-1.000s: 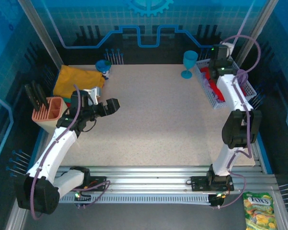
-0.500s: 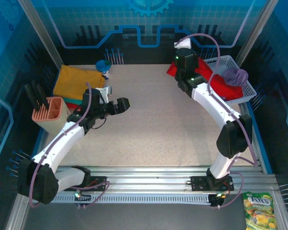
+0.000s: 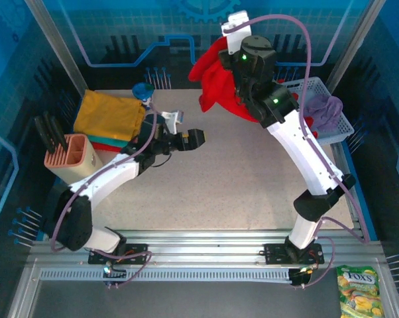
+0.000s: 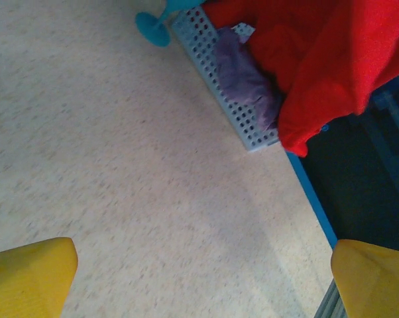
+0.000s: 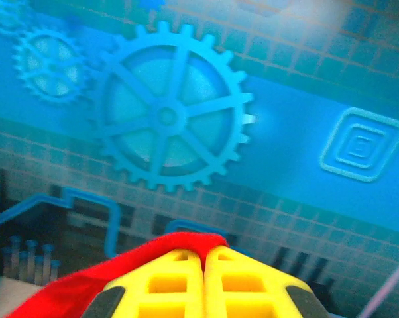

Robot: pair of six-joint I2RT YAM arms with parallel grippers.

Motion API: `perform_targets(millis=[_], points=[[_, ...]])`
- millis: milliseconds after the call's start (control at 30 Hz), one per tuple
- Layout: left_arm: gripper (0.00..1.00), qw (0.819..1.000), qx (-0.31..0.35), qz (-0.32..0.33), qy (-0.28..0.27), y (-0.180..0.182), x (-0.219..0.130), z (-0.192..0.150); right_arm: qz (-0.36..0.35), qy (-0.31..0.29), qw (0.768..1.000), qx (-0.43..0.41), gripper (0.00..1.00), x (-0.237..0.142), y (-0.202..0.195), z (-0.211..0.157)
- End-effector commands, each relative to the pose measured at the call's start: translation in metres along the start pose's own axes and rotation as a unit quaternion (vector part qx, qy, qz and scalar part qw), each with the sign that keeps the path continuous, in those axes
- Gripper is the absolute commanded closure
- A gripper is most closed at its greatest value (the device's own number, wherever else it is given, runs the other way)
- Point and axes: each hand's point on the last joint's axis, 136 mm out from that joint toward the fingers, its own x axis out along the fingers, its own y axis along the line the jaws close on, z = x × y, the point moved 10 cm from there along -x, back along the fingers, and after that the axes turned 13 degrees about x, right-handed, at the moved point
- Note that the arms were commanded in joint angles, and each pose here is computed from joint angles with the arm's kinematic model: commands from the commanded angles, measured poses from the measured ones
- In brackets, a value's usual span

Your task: Fold and stack the t-shirts

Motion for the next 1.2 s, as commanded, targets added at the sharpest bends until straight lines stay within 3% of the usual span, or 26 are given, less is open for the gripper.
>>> perform_targets(millis=[0,200,300,467,567,767,833,933,1000,1033,1167], points=[[0.01,0.996,0.015,-0.059,-0.071,-0.019,0.013,0.04,0.082,0.042,0.995,0.04,1.0,-0.007,0.021,-0.008],[0.01,0.994,0.02,-0.064,-0.083,-0.019,0.029,0.057,0.242,0.102,0.952,0.157,1.0,-0.01,0.06,-0.025],[0.01,0.995,0.04,-0.042,-0.082,-0.021,0.019,0.058,0.276,0.103,0.943,0.153,1.0,-0.016,0.083,-0.024],[0.01,0.994,0.066,0.046,-0.067,-0.023,-0.019,0.056,0.273,0.133,0.941,0.15,0.99,-0.01,0.102,-0.042],[0.01,0.993,0.053,0.089,-0.049,-0.02,-0.042,0.047,0.21,0.185,0.95,0.14,0.99,-0.001,0.103,-0.079],[0.01,0.988,0.04,0.146,-0.001,-0.019,-0.078,0.022,0.159,0.276,0.935,0.159,0.98,-0.007,0.101,-0.169],[0.01,0.986,0.038,0.165,0.001,-0.017,-0.088,0.016,0.163,0.295,0.927,0.163,0.91,-0.014,0.102,-0.189],[0.01,0.982,0.038,0.184,0.005,-0.013,-0.095,0.013,0.171,0.343,0.912,0.146,0.6,-0.024,0.1,-0.218],[0.01,0.98,0.033,0.195,0.016,-0.009,-0.097,0.013,0.146,0.374,0.909,0.113,0.1,-0.031,0.092,-0.236],[0.01,0.979,0.031,0.199,0.021,-0.008,-0.097,0.014,0.129,0.387,0.907,0.102,0.0,-0.032,0.084,-0.244],[0.01,0.977,0.009,0.205,0.061,0.004,-0.092,0.013,0.048,0.436,0.895,0.078,0.0,-0.045,0.044,-0.269]])
